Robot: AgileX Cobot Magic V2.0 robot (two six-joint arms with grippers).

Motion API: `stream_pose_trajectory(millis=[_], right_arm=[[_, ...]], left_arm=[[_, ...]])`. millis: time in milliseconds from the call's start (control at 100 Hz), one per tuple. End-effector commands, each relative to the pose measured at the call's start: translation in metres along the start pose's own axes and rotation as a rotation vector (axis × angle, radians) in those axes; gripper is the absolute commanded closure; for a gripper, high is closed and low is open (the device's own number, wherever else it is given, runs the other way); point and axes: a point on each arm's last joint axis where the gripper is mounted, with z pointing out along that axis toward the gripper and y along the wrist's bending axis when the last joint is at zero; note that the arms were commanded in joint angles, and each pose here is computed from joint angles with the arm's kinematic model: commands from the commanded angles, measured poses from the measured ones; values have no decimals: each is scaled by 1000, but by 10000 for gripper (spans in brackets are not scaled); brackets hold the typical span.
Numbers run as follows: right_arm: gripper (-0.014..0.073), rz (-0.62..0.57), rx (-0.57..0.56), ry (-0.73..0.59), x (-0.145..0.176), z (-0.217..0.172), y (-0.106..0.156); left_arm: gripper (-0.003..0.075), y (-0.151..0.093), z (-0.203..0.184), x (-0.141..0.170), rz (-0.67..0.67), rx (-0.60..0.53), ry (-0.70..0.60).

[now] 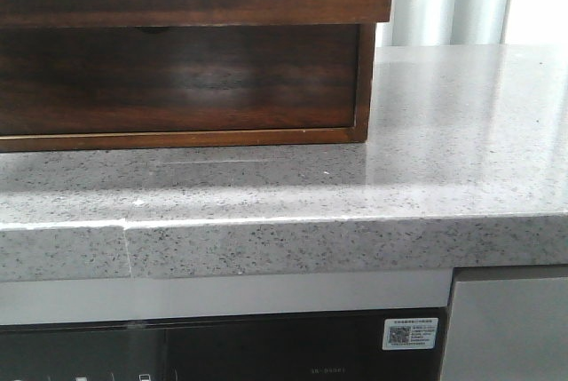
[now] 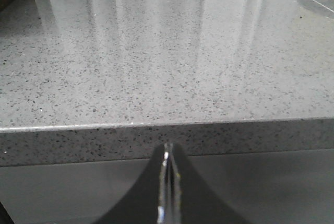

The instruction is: Put scissors in drawer with both arms

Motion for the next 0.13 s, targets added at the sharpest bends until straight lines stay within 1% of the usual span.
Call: stream_pose_trajectory(millis=[0, 120], right_arm=[[701, -9, 5, -33, 1, 0, 0], [701, -9, 5, -33, 1, 0, 0]], left_arm=[[717, 0, -1, 1, -23, 10, -57], [717, 0, -1, 1, -23, 10, -57]])
